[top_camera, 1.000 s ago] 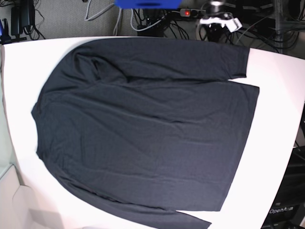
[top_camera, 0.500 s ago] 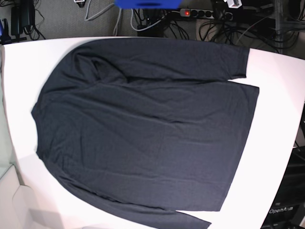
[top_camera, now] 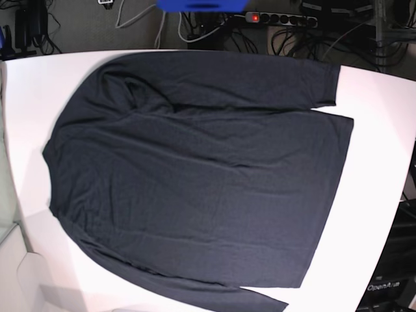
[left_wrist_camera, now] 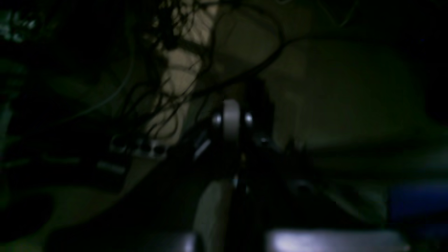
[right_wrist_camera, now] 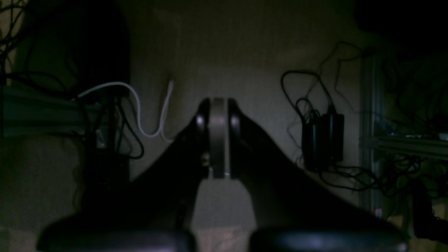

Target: Fold the T-shirt properly

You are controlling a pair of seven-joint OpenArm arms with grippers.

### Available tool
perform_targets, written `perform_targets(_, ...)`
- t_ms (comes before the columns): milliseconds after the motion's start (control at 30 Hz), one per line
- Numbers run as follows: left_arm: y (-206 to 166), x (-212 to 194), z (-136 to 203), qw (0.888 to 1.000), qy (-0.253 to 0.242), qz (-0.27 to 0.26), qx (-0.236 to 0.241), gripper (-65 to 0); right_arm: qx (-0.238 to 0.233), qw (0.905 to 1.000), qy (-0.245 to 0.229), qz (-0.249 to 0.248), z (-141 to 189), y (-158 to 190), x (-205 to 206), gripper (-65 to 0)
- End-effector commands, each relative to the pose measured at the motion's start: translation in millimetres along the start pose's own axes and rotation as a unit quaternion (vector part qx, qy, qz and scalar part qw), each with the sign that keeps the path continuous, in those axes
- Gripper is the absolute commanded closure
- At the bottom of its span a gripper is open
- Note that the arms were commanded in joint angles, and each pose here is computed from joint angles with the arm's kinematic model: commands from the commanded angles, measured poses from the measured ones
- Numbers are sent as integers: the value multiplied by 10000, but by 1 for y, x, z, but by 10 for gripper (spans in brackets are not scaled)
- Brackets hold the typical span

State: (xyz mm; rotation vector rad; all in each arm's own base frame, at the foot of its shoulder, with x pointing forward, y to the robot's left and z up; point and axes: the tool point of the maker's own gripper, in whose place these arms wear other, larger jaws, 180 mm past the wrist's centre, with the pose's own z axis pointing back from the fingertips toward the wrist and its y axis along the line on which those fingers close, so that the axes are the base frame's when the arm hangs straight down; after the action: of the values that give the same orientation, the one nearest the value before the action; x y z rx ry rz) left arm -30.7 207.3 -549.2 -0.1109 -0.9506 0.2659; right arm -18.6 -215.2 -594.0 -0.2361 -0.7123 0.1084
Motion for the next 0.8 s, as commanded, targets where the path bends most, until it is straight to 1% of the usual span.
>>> perform_targets(0,21,6,15,9998,-45,-153,154,0,-73,9999,-26,79,5,-7,-3,0)
perform_targets(133,48,5,39,9987,183,-414,253,0,-73,9999,-26,79,5,-7,-3,0)
perform_targets(167,49,8,40,9989,146,-388,221,0,-73,9999,-26,79,5,-7,-3,0)
perform_targets(333,30,23,40,9997,-171,75,-169,-3,-77,9999,-26,86,5,-7,-3,0)
perform_targets(467,16,45,44,9965,-421,480,-543,-4,-77,9999,-26,86,5,-7,-3,0)
perform_targets(500,13,51,44,9959,-478,461,-610,-4,-77,9999,-26,86,5,-7,-3,0)
perform_targets(600,7,64,48,9954,-569,9,-770,-4,-77,9999,-26,86,5,-7,-3,0)
perform_targets(633,0,68,50,9935,-573,-188,-961,-4,-77,9999,-26,86,5,-7,-3,0)
perform_targets(700,-18,73,59,9868,-606,-576,-1384,-4,-77,9999,-26,86,5,-7,-3,0)
perform_targets(767,-30,78,65,9770,-678,-1083,-1707,-4,-77,9999,-26,86,5,-7,-3,0)
